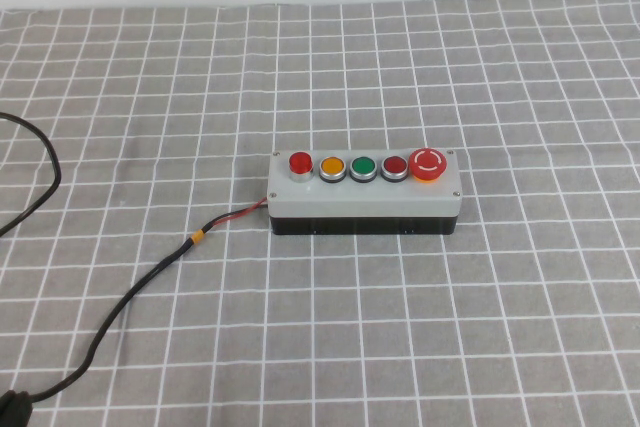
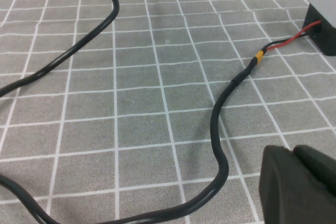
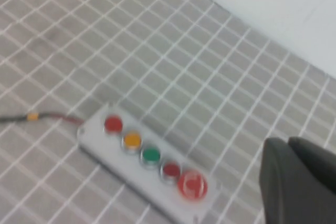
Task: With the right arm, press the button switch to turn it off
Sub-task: 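Press the lit red button on the button box to turn it off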
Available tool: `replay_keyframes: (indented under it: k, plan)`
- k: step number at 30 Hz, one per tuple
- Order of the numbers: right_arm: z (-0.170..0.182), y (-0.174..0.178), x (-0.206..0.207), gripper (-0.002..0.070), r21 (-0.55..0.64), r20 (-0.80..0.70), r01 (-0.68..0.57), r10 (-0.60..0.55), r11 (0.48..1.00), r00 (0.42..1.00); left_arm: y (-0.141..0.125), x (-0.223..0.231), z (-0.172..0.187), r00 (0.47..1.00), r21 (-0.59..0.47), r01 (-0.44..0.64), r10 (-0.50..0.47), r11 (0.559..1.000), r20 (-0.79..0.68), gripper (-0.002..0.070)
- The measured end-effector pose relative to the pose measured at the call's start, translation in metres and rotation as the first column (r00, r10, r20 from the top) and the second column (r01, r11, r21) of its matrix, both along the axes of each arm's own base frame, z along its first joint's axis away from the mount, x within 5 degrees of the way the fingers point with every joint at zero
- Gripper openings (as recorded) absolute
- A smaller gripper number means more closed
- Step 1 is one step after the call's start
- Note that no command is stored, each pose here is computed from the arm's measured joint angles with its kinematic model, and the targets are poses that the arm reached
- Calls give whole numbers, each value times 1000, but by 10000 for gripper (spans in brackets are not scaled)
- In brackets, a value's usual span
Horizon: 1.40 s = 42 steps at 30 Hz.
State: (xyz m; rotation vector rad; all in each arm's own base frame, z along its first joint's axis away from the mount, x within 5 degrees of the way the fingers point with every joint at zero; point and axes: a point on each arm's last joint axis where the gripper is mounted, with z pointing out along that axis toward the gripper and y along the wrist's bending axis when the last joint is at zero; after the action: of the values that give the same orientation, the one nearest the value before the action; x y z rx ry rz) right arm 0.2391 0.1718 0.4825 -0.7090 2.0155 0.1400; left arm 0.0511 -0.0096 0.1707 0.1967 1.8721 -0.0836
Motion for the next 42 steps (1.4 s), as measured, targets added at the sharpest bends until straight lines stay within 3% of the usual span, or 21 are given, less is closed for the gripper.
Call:
replay_keyframes:
  k: [14,21,34,42]
  plan:
    - [-118,-114,-151,-16,178,-52,25,-16,984,998,0,0,0,1000,0,0,0,1000,0,-3]
    - [-142,-148,-199,-16,291,4,-3,2,957,1000,0,0,0,1000,0,0,0,1000,0,-3]
    - [-157,-161,-216,-16,329,33,-5,-7,944,999,0,0,0,1000,0,0,0,1000,0,-3]
    - [-190,-160,-191,-16,392,181,212,-301,895,936,0,0,0,1000,0,0,0,1000,0,-3]
